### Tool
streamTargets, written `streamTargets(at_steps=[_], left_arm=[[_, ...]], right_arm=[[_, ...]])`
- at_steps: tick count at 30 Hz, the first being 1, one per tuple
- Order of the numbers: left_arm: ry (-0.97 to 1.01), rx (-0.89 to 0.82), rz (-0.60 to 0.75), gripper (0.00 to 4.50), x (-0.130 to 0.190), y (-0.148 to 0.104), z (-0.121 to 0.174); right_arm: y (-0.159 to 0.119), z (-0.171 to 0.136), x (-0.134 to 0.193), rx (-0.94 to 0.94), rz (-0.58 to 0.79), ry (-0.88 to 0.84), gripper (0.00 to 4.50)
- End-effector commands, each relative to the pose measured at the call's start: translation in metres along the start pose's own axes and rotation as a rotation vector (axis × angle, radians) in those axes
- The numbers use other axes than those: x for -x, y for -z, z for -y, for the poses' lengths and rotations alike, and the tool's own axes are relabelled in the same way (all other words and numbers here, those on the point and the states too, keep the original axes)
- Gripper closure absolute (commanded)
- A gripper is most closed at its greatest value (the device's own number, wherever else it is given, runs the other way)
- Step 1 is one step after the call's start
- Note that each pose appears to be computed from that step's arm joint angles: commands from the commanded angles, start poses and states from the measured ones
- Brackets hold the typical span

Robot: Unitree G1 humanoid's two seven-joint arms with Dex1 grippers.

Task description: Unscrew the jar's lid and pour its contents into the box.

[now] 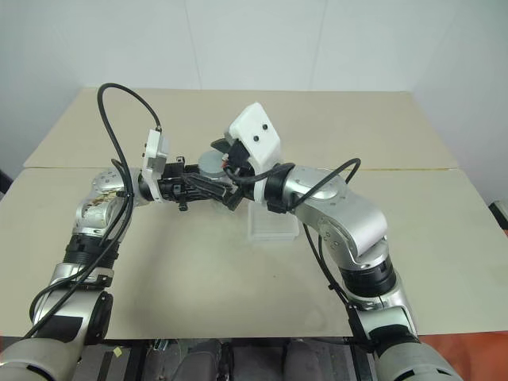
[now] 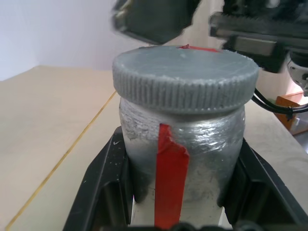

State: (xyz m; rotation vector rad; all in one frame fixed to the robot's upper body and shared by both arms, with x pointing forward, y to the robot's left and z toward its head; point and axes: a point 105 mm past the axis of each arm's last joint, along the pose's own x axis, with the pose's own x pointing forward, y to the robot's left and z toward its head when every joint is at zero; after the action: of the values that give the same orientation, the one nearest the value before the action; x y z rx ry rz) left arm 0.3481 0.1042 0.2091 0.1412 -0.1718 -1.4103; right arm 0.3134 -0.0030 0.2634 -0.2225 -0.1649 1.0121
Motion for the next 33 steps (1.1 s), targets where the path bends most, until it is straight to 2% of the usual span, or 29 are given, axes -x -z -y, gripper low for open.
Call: streamTargets(at_steps=[1, 9, 33], left_arm=[[0.008, -0.066, 0.019, 2.54, 0.001, -0.016, -0.001], [0.013, -0.068, 0.009, 2.54, 0.004, -0.015, 0.002], [0.011, -0.06, -0.009, 2.54, 0.021, -0.017, 0.009]], right_arm=[[-0.013, 0.002, -0.004, 0.044, 0.048, 0.032, 0.06], [-0.012, 0.008, -0.004, 0.027, 0.053, 0.053, 0.06], [-0.002, 0.03, 0.036, 0.006, 0.036, 0.128, 0.06]])
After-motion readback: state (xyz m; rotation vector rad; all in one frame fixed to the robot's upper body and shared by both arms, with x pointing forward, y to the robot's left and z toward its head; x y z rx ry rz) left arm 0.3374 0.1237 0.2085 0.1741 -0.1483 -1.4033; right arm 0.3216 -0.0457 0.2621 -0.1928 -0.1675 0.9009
